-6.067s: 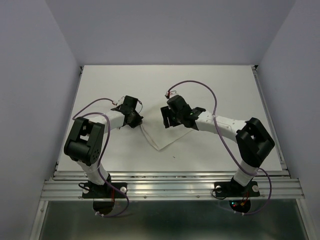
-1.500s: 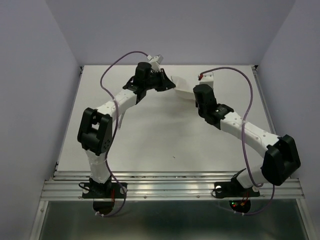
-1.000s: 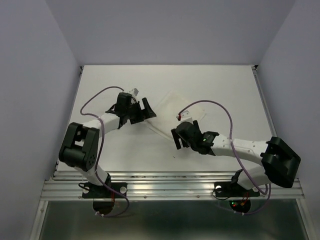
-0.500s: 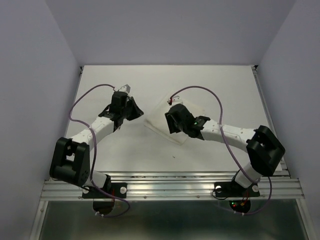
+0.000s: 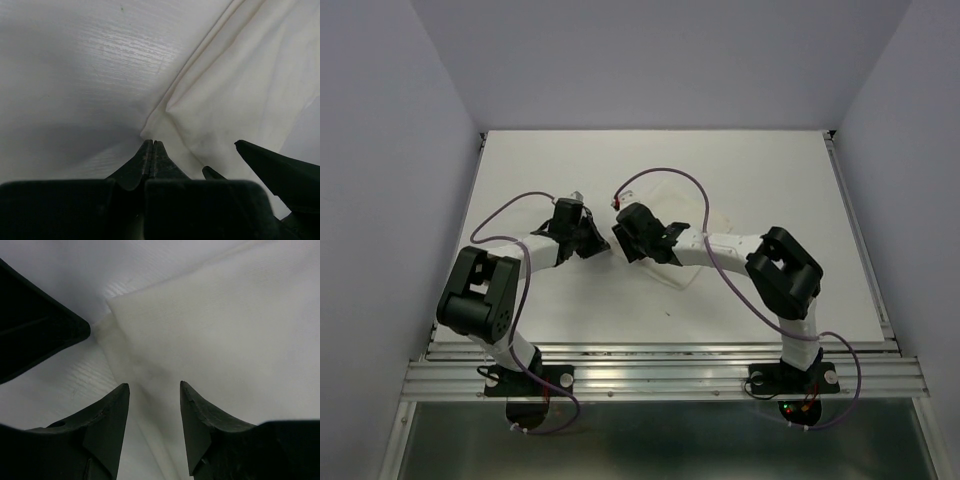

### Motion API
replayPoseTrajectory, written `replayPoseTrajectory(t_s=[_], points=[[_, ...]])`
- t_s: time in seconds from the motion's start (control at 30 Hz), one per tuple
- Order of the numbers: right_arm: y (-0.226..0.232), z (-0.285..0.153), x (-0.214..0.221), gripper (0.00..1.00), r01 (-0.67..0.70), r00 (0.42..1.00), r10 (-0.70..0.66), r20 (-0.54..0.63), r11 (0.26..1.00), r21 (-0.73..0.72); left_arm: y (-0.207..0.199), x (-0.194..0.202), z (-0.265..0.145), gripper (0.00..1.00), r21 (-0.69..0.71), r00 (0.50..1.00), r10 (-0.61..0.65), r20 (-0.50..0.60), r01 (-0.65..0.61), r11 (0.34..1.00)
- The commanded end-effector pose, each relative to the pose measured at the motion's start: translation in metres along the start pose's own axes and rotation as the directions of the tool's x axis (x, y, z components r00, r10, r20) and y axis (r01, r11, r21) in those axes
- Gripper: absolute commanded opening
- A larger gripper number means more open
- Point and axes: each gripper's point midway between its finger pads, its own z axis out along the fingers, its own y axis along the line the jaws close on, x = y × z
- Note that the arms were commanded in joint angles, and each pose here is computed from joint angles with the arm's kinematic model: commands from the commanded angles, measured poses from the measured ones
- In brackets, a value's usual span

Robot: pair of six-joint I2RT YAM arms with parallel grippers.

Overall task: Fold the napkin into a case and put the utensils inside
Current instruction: Turn over the upper triangle folded napkin at the center of the board, then smooth out the lower triangle-folded napkin at the center of the board.

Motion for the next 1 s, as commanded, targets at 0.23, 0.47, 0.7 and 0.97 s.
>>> replayPoseTrajectory(t_s=[0.23,0.47,0.7,0.97], points=[[0.025,0.023,-0.034,0.5,0.013,0.995,-0.013,0.101,1.0,0.0,0.003,0.002,0.018,0.0,0.015,1.0,-0.026,-0.004,0.026,1.0],[0.019,0.043,-0.033,0.35,-0.005,0.993,-0.003,0.118,0.998,0.068,0.009,0.007,0.021,0.0,0.003,0.999,-0.028,-0.017,0.028,1.0],[0.018,0.034,-0.046,0.1,-0.037,0.985,0.026,0.173,0.998,0.059,0.011,0.009,0.022,0.0,-0.003,0.999,-0.031,-0.02,0.031,1.0],[0.025,-0.002,-0.065,0.01,-0.056,0.971,0.052,0.232,0.998,0.01,0.012,0.012,0.026,0.0,-0.003,0.999,-0.03,-0.035,0.03,1.0]])
